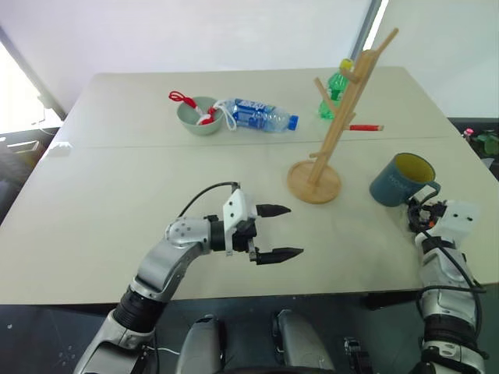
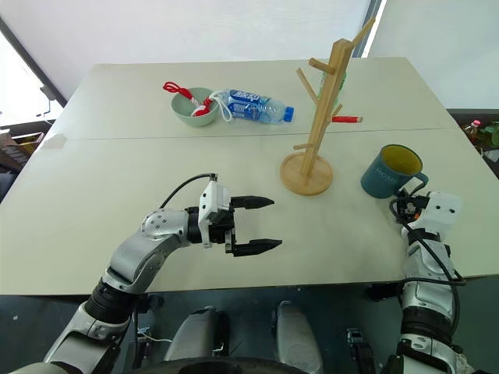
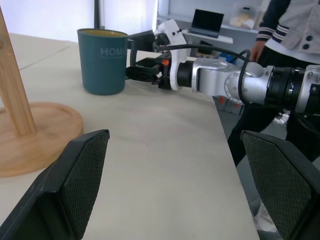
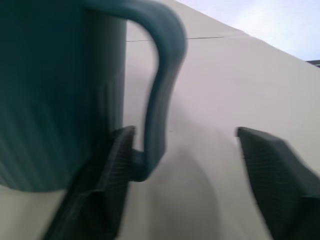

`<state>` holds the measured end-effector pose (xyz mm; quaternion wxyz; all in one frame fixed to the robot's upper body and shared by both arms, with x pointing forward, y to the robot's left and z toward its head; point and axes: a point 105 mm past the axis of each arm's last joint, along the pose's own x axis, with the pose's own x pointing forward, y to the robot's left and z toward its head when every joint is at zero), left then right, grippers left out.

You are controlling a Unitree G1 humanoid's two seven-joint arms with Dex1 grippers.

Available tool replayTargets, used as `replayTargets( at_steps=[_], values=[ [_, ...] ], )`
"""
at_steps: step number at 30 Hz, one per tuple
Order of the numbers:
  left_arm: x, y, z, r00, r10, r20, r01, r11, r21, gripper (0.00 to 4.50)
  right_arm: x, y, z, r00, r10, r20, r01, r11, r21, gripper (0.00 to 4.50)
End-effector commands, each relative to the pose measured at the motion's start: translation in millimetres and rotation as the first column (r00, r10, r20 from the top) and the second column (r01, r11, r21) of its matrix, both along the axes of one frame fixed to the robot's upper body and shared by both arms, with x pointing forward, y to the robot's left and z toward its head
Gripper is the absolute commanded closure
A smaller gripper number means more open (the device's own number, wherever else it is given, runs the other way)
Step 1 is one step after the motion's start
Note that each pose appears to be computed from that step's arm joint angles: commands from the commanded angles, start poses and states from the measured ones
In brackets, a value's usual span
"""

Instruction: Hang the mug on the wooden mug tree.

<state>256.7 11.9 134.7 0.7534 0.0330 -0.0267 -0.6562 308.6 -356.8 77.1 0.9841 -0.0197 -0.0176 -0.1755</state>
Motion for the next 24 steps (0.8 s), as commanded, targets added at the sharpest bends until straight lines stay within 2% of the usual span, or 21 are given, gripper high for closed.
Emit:
replayTargets(
  at_steps=[1,3,6,10,12,15,19,22,24],
  values=[
    [-2.8,-0.2,0.7,1.000,-0.010,0.024,0.010,1.000,-0.003,0.00,3.6,4.2,7.9,0.999,0.024,0.047,-0.025,1.000,0.005,3.45],
    [-2.1,0.2,-0.1,1.000,-0.009,0.027,0.009,1.000,-0.002,0.00,4.8,7.6,7.4,0.998,0.041,0.050,-0.042,0.999,0.008,4.43],
    [-1.7,0.1,-1.1,0.999,-0.010,0.035,0.010,1.000,0.002,0.00,6.5,14.8,12.2,0.994,0.079,0.071,-0.079,0.997,-0.007,4.43],
    [-1.3,-0.7,-2.7,0.999,-0.013,0.032,0.013,1.000,-0.001,0.00,7.0,29.4,24.1,0.984,0.167,0.070,-0.159,0.982,-0.105,4.43],
    [-1.6,-0.6,-2.5,0.999,-0.014,0.032,0.014,1.000,-0.003,0.00,3.2,35.3,31.3,0.976,0.211,0.045,-0.198,0.960,-0.199,4.43],
    [-1.4,0.1,-1.5,0.999,-0.010,0.031,0.011,1.000,-0.006,0.00,-7.0,42.9,39.3,0.958,0.286,-0.020,-0.273,0.889,-0.368,4.43],
    [-1.3,1.4,-1.3,1.000,-0.010,0.014,0.010,1.000,-0.015,0.00,-25.7,74.1,51.9,0.885,0.436,-0.160,-0.437,0.664,-0.607,4.43],
    [-1.6,1.2,-1.9,1.000,-0.018,0.004,0.018,1.000,-0.023,0.00,-35.5,94.6,59.9,0.831,0.504,-0.237,-0.510,0.518,-0.686,4.43],
    [-2.4,0.4,-2.1,1.000,-0.028,0.003,0.028,0.999,-0.025,0.00,-36.1,99.6,70.6,0.824,0.517,-0.233,-0.509,0.494,-0.705,4.43]
  ],
)
